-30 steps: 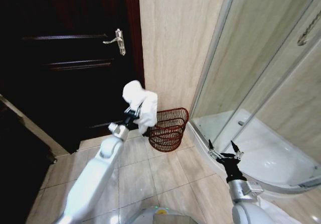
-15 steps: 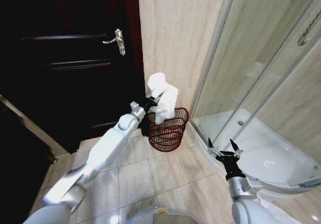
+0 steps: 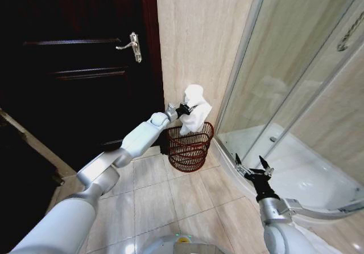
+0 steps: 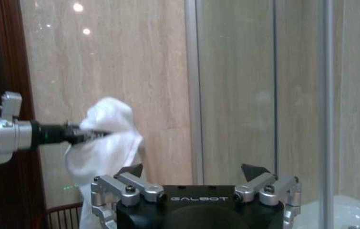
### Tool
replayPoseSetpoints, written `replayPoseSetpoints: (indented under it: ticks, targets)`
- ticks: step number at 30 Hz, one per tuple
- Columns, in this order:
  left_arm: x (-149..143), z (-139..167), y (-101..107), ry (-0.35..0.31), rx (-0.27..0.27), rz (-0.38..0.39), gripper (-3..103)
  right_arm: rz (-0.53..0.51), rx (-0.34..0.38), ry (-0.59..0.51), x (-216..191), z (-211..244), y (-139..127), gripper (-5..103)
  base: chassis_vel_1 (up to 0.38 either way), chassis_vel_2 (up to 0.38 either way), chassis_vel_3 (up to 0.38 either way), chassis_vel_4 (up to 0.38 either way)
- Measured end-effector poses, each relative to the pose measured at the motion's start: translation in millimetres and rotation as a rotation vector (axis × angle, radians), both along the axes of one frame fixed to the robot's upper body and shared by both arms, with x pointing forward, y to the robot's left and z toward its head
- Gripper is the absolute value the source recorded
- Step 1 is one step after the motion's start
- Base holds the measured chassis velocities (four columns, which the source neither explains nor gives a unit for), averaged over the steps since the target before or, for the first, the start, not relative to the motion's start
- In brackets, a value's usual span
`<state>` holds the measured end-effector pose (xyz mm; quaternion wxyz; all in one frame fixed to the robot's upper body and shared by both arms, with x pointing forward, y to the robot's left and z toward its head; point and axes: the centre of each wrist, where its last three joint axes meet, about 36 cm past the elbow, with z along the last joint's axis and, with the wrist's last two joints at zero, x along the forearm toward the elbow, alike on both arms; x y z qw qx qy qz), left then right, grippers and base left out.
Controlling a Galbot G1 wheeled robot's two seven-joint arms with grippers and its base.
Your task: Discard the used towel into the hamper.
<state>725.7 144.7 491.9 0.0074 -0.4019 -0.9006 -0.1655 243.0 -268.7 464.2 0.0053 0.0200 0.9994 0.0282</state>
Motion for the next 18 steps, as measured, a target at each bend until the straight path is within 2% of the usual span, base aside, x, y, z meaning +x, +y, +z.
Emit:
replayPoseSetpoints:
  ticks: [5, 7, 8, 11, 13, 16, 17, 18]
  targets:
    - [-5, -2, -11, 0.093, 0.086, -0.032, 13, -0.005, -0.001, -0.008, -2, 4, -2, 100, 0.0, 0.0, 0.0, 0.0]
    - [-4, 3, -14, 0.133, 0.132, -0.033, 24, -0.006, -0.002, -0.016, -2, 7, -2, 100, 0.0, 0.0, 0.0, 0.0]
    - [-4, 3, -14, 0.133, 0.132, -0.033, 24, -0.006, -0.002, -0.016, -2, 7, -2, 100, 0.0, 0.0, 0.0, 0.0]
    - [-4, 18, -19, 0.201, 0.194, -0.037, 40, -0.007, 0.0, -0.018, -4, 9, -2, 100, 0.0, 0.0, 0.0, 0.0]
    - [-4, 23, -20, 0.22, 0.208, -0.031, 40, -0.009, 0.0, -0.017, -5, 9, -3, 100, 0.0, 0.0, 0.0, 0.0]
    - [-1, 38, -27, 0.268, 0.252, -0.024, 56, -0.013, 0.002, -0.019, -6, 8, -4, 100, 0.0, 0.0, 0.0, 0.0]
    - [-1, 38, -27, 0.268, 0.252, -0.024, 56, -0.013, 0.002, -0.019, -6, 8, -4, 100, 0.0, 0.0, 0.0, 0.0]
    - [0, 41, -29, 0.28, 0.258, -0.028, 61, -0.014, 0.002, -0.02, -6, 9, -5, 100, 0.0, 0.0, 0.0, 0.0]
